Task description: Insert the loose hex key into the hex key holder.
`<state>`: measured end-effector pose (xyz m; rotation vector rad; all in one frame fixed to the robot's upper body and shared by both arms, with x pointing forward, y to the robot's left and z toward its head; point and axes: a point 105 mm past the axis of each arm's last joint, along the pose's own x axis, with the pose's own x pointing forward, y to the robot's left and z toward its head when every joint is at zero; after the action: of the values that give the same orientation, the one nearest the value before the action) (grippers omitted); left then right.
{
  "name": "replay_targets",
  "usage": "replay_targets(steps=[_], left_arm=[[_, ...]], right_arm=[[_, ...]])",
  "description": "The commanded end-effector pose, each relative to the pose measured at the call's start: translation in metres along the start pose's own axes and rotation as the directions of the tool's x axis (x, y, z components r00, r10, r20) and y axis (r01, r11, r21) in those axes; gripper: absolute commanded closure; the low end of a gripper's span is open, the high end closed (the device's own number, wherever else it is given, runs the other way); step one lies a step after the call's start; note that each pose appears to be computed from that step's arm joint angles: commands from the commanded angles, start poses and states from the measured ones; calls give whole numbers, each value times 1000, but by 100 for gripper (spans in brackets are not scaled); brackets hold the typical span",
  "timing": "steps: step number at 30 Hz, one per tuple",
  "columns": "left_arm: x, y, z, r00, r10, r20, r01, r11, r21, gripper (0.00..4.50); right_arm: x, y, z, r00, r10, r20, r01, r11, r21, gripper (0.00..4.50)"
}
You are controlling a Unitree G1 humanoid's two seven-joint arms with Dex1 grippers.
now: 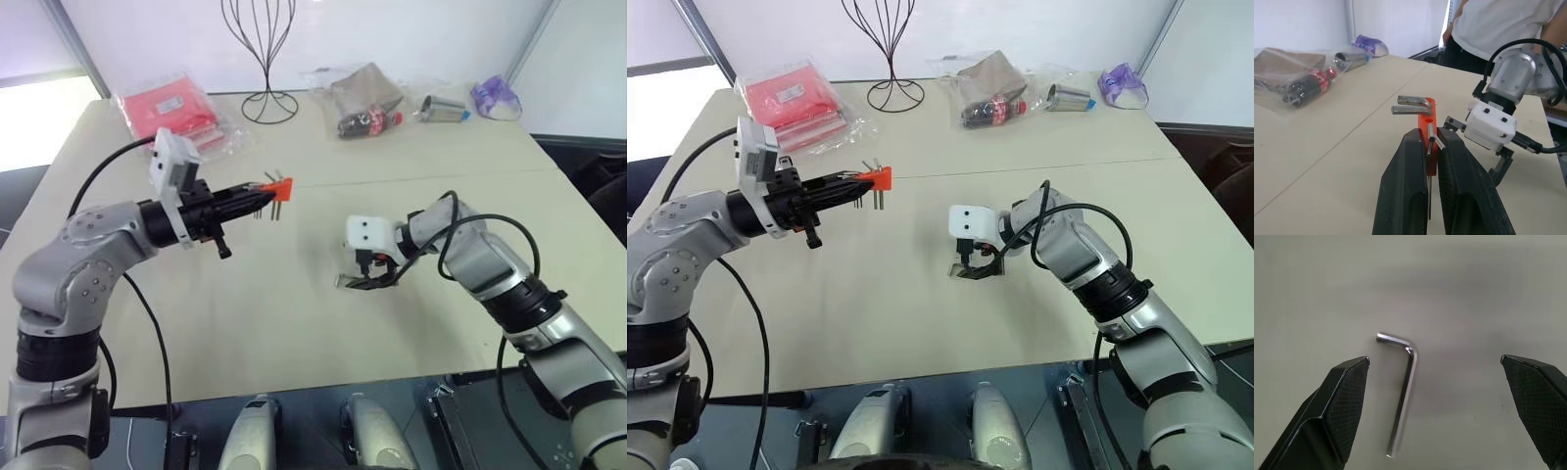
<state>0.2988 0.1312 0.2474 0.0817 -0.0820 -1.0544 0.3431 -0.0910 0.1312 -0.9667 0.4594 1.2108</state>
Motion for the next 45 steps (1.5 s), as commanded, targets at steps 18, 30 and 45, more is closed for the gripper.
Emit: replay_targets(steps=[18,30,45], left_arm=[[-6,-2,10,1000,26,7,-26,999,45,450],[-3,9,10,995,81,59,-84,995,45,450],[13,14,17,983,117,138,-125,991,52,450]], right_arm=[[23,-8,-20,998,-15,-57,18,998,58,444],[-59,-96,46,621,-704,344,639,709,299,444],[-147,-112,129,-41,-865,500,330,460,824,444]])
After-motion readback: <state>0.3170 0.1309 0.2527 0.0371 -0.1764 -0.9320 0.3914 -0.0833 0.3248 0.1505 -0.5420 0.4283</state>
